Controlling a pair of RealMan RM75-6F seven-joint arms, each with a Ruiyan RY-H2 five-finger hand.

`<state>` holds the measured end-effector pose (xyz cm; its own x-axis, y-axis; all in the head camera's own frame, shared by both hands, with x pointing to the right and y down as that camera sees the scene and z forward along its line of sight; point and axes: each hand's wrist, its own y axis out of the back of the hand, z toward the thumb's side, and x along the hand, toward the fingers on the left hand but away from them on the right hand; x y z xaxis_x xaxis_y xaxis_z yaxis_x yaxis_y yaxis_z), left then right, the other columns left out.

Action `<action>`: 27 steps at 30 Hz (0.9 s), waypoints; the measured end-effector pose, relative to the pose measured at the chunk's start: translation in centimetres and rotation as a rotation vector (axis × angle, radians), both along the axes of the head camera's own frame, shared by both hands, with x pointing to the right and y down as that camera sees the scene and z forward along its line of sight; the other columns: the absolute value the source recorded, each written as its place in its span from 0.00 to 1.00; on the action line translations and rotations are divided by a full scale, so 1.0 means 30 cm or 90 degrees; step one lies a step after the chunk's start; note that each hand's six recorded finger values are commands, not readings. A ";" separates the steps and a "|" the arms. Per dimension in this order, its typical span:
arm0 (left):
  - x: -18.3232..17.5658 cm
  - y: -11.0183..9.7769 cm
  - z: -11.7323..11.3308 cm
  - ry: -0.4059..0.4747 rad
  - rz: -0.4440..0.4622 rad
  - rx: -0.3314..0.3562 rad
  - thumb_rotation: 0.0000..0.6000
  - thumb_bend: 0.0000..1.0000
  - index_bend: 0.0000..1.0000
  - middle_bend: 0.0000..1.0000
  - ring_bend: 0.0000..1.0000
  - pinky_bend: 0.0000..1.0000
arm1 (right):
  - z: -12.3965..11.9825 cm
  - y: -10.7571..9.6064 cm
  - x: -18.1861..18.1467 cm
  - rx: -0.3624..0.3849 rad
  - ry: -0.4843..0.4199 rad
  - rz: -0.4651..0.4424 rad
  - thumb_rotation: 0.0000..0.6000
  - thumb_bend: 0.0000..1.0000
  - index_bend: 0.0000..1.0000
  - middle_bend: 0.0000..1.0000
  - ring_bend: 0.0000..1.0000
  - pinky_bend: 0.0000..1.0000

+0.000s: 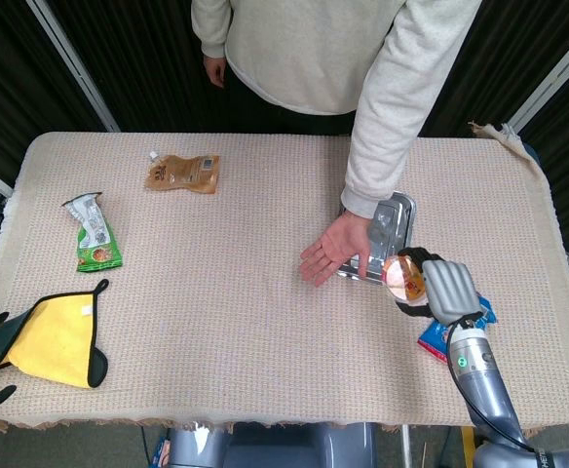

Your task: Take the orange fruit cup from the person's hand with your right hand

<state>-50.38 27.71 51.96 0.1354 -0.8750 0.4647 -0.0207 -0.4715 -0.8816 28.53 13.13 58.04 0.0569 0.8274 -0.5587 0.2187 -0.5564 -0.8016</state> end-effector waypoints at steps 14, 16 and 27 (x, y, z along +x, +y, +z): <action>-0.001 0.000 0.000 -0.001 -0.003 0.004 1.00 0.00 0.02 0.00 0.00 0.00 | 0.207 0.111 0.099 -0.059 0.060 0.011 1.00 0.19 0.30 0.14 0.04 0.12; -0.002 0.000 0.001 0.000 -0.003 0.003 1.00 0.00 0.01 0.00 0.00 0.00 | 0.224 0.124 0.105 -0.077 0.069 0.007 1.00 0.16 0.19 0.05 0.00 0.03; -0.001 0.000 0.000 0.000 -0.001 0.003 1.00 0.00 0.02 0.00 0.00 0.00 | 0.199 0.127 0.116 -0.061 0.129 -0.056 1.00 0.12 0.05 0.00 0.00 0.00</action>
<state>-50.41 27.71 51.95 0.1343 -0.8776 0.4602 -0.0208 -0.4668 -0.8841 32.02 16.95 64.02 0.0056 0.7668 -0.6419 0.0063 -0.6419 -0.7668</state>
